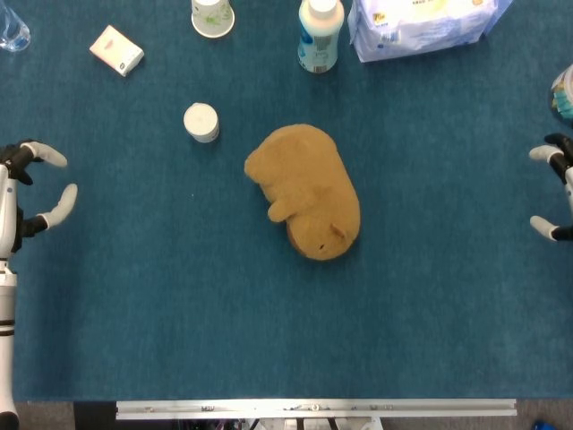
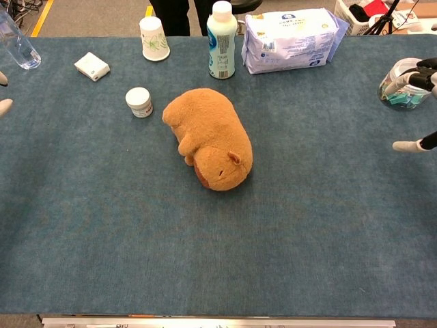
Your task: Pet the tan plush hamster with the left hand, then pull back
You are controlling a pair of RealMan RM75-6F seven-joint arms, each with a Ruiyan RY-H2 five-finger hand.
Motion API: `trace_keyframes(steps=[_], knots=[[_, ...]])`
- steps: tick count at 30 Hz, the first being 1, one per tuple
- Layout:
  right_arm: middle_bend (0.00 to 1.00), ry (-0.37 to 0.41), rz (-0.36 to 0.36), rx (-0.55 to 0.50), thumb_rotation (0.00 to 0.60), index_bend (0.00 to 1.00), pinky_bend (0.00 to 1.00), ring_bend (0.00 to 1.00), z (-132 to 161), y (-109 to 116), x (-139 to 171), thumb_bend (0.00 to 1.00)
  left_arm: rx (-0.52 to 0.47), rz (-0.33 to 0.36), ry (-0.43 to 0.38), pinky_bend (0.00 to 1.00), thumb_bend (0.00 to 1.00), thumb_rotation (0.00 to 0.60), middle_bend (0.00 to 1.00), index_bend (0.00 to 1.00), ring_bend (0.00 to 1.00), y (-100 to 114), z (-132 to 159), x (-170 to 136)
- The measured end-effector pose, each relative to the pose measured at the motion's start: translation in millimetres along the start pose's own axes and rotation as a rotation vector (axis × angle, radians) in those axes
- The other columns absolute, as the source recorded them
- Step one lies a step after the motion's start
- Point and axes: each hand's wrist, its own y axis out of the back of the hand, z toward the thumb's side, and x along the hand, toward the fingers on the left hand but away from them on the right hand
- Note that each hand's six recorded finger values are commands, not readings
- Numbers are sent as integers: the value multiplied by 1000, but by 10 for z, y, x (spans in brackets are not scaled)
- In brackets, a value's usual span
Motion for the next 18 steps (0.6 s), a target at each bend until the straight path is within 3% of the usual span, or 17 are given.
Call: trace_keyframes(steps=[18], knots=[[230,19,-10,-10,600,309,223,73,33,-3,-6,0,-1,-25,-23,516,269,600,444,482,384,-48,64,-40]])
